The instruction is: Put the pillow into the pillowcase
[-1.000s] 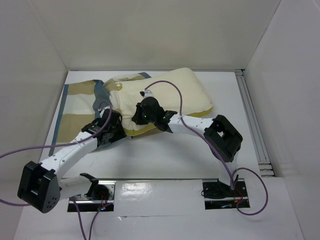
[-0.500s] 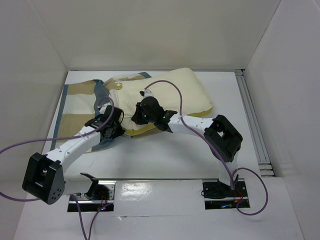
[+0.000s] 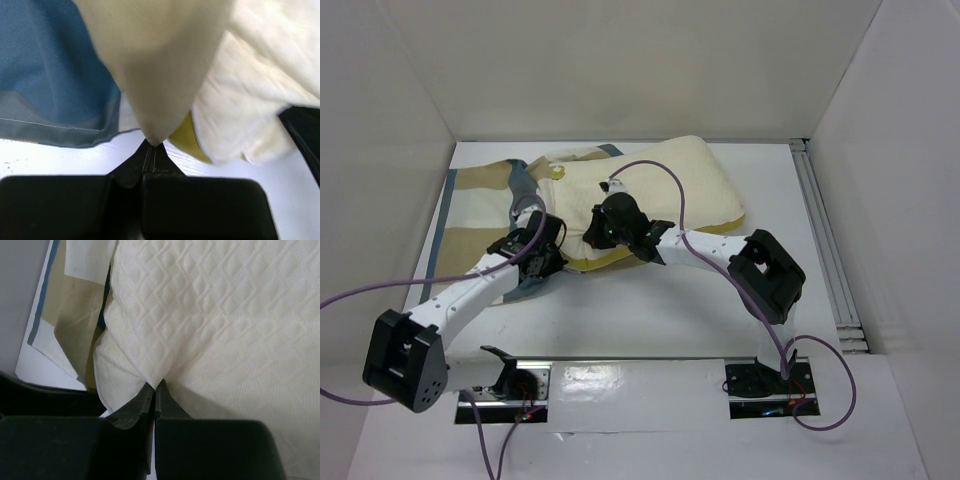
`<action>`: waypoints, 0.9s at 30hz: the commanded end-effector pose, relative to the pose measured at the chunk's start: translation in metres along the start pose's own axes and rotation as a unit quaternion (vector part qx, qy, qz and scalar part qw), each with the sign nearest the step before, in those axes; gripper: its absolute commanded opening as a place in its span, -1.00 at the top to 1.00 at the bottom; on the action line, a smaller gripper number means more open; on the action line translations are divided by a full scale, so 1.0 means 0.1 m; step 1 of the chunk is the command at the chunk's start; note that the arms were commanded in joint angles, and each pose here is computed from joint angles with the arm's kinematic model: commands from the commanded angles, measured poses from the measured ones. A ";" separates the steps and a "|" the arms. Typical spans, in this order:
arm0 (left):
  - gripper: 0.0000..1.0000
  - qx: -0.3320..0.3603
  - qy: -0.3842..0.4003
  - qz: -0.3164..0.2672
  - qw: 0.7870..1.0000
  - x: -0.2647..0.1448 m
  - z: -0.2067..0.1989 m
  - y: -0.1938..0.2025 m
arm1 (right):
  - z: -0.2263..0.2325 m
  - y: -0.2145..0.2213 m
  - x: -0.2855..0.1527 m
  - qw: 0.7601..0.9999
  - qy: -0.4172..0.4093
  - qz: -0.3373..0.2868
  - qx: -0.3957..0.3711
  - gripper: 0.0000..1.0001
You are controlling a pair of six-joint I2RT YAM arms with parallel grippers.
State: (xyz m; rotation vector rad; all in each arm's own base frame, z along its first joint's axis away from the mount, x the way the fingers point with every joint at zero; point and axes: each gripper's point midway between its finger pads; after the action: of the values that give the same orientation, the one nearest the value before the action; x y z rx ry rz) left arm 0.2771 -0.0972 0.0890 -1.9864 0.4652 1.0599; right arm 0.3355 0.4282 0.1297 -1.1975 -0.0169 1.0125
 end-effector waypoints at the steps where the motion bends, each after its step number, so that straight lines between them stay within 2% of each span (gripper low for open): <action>1: 1.00 0.000 0.046 -0.022 0.999 -0.29 -0.14 -0.14 | 0.14 -0.34 0.01 0.999 -0.019 -0.044 0.000 1.00; 3: 0.97 0.003 0.057 -0.030 0.998 -0.31 -0.11 -0.13 | 0.14 -0.34 0.01 0.999 -0.019 -0.044 0.000 1.00; 4: 0.83 0.011 0.065 -0.037 0.997 -0.33 -0.13 -0.16 | 0.12 -0.30 0.04 0.999 -0.016 -0.039 0.000 1.00; 5: 0.47 0.017 0.057 -0.038 0.998 -0.30 -0.08 -0.15 | 0.14 -0.34 0.04 0.999 -0.019 -0.043 0.000 1.00; 7: 0.04 0.019 0.046 -0.039 0.998 -0.26 -0.05 -0.15 | 0.14 -0.34 0.04 0.999 -0.019 -0.043 0.000 1.00; 8: -0.11 0.022 0.033 -0.038 0.998 -0.23 -0.03 -0.15 | 0.14 -0.34 0.04 0.999 -0.019 -0.043 0.000 1.00; 10: -0.21 0.025 0.026 -0.032 0.999 -0.19 -0.01 -0.12 | 0.14 -0.34 0.04 0.999 -0.019 -0.043 0.000 1.00; 14: -0.21 0.013 0.014 -0.029 0.999 -0.13 -0.02 -0.11 | 0.13 -0.32 0.04 0.999 -0.016 -0.039 0.000 1.00; 20: 0.10 0.008 -0.005 -0.069 0.998 -0.08 0.00 -0.28 | 0.15 -0.36 0.03 0.999 -0.019 -0.043 0.000 1.00; 22: 0.25 0.011 -0.004 -0.076 0.997 -0.09 -0.05 -0.33 | 0.15 -0.36 0.03 0.999 -0.019 -0.043 0.000 1.00; 24: 0.25 0.015 -0.013 -0.070 0.997 -0.04 -0.02 -0.30 | 0.17 -0.40 0.03 0.999 -0.021 -0.047 0.000 1.00; 27: 0.38 0.015 -0.013 -0.069 0.997 -0.03 -0.04 -0.31 | 0.17 -0.40 0.03 0.999 -0.021 -0.047 0.000 1.00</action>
State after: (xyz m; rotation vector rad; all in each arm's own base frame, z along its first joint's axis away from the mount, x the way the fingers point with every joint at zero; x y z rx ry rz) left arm 0.2828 -0.0824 0.0938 -1.9318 0.3701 1.0300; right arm 0.3379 0.4322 0.1298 -1.1963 -0.0228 1.0178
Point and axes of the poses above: each gripper's point midway between its finger pads, its own x axis out along the fingers, its own z axis along the line the jaws close on, y = z × x, and after that the axes turned 9 degrees about -x, right-handed
